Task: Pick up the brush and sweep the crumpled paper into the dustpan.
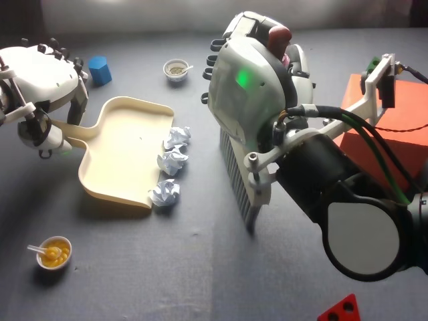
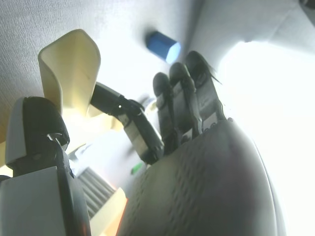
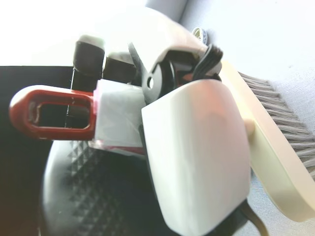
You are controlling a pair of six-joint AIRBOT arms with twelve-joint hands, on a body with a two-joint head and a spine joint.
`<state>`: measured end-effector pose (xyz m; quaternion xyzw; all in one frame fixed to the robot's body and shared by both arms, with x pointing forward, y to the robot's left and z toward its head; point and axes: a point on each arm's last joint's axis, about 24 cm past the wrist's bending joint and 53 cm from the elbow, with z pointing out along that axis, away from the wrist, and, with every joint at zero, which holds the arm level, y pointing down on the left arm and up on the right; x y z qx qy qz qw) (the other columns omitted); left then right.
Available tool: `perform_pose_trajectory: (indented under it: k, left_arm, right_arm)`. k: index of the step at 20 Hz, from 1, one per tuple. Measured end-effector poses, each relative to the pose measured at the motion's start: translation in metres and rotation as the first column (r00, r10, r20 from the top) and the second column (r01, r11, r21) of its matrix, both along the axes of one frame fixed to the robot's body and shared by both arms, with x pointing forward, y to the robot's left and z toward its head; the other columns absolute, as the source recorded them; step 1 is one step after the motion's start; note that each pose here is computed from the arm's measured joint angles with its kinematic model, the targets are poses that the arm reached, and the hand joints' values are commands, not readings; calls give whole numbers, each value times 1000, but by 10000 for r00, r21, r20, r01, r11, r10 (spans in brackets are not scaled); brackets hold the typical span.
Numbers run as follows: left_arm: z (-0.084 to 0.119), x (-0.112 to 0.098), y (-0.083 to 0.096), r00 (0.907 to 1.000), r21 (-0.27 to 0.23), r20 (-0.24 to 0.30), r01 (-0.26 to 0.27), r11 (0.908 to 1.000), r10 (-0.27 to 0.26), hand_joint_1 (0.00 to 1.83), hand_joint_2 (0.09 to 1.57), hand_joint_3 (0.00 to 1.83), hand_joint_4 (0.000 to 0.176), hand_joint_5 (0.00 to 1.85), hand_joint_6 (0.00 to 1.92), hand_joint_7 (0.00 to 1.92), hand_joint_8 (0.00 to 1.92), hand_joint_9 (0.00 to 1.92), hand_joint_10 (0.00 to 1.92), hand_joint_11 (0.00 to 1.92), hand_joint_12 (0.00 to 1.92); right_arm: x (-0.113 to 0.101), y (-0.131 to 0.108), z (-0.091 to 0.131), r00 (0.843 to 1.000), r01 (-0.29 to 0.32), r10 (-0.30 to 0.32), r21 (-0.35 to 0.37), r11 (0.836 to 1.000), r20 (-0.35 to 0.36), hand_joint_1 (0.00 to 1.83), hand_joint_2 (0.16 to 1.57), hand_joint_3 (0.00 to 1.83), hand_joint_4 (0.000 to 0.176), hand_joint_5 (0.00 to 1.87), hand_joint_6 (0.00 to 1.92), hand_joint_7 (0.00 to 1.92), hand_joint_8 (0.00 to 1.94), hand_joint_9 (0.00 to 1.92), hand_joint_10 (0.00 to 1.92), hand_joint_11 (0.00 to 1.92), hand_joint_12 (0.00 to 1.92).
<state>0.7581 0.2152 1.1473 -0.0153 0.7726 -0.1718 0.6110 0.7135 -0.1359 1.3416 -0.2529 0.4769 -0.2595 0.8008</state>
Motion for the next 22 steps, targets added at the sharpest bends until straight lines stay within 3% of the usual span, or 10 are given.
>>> perform_pose_trajectory:
  k: [2, 5, 8, 11, 12, 13, 16, 17, 19, 22]
  left_arm:
    - [0, 0, 0, 10000, -1, 6, -4, 10000, 4, 1065, 1113, 1, 49, 989, 967, 312, 2, 228, 2, 61, 342]
    - [0, 0, 0, 10000, -1, 9, -7, 10000, 7, 1069, 1101, 0, 58, 1014, 926, 353, 4, 264, 5, 100, 385]
    - [1, 0, 0, 10000, -16, 16, -16, 10000, 16, 1077, 1106, 0, 28, 1005, 941, 300, 1, 230, 0, 66, 373]
    - [2, 1, 0, 10000, -54, 27, -33, 10000, 33, 1068, 1109, 1, 48, 1000, 949, 320, 5, 238, 1, 72, 370]
    - [3, 1, 0, 10000, -90, 53, -36, 10000, 37, 1067, 1108, 0, 51, 1000, 948, 315, 2, 222, 0, 52, 360]
    - [3, 1, 0, 10000, -82, 66, -42, 10000, 42, 1074, 1104, 0, 42, 1012, 930, 322, 2, 224, 1, 48, 350]
    - [5, 2, 0, 9999, -107, 103, -64, 9999, 65, 1063, 1100, 0, 78, 1017, 921, 313, 0, 194, 0, 18, 320]
    - [6, 2, 0, 9999, -129, 131, -68, 9999, 70, 1071, 1104, 1, 48, 1008, 935, 296, 2, 184, 1, 18, 315]
    - [7, 2, 0, 9999, -142, 145, -80, 9999, 82, 1046, 1114, 2, 94, 985, 972, 288, 0, 195, 2, 29, 317]
    - [7, 2, 0, 9999, -138, 145, -81, 9999, 83, 1065, 1097, 0, 77, 1024, 910, 300, 1, 199, 1, 42, 315]
  right_arm:
    - [1, -4, -2, 9998, 141, -140, 126, 9998, -103, 1252, 1122, 2, 173, 997, 1921, 1058, 1941, 977, 1921, 825, 1921]
    - [6, -12, -10, 9981, 355, -329, 496, 9981, -517, 1239, 1074, 0, 108, 930, 1921, 991, 1941, 919, 1921, 809, 1921]
    - [6, -13, -9, 9981, 416, -394, 465, 9981, -484, 1569, 1158, 8, 143, 1006, 1921, 1058, 1941, 1009, 1921, 892, 1921]
    - [4, -12, -9, 9982, 381, -358, 470, 9982, -473, 1592, 1151, 6, 160, 1076, 1921, 1048, 1941, 976, 1921, 879, 1921]
    - [4, -12, -9, 9982, 375, -353, 467, 9982, -477, 1549, 777, 968, 122, 1075, 1921, 884, 1887, 790, 1921, 869, 1921]
    - [4, -12, -9, 9982, 378, -356, 469, 9982, -475, 1556, 646, 1251, 114, 1087, 1921, 893, 1877, 805, 1921, 883, 1921]
    - [4, -11, -9, 9982, 357, -334, 471, 9983, -490, 1702, 627, 1197, 114, 1147, 1921, 1105, 1938, 783, 1921, 886, 1921]
    - [4, -10, -9, 9983, 345, -324, 457, 9984, -476, 1639, 740, 895, 117, 1140, 1921, 1107, 1940, 972, 1921, 896, 1921]
    - [4, -10, -10, 9983, 348, -327, 448, 9984, -486, 1565, 594, 1336, 117, 1112, 1921, 925, 1862, 843, 1921, 904, 1921]
    - [5, -13, -13, 9974, 418, -387, 510, 9978, -604, 1561, 596, 1344, 117, 1106, 1921, 907, 1867, 828, 1921, 901, 1921]
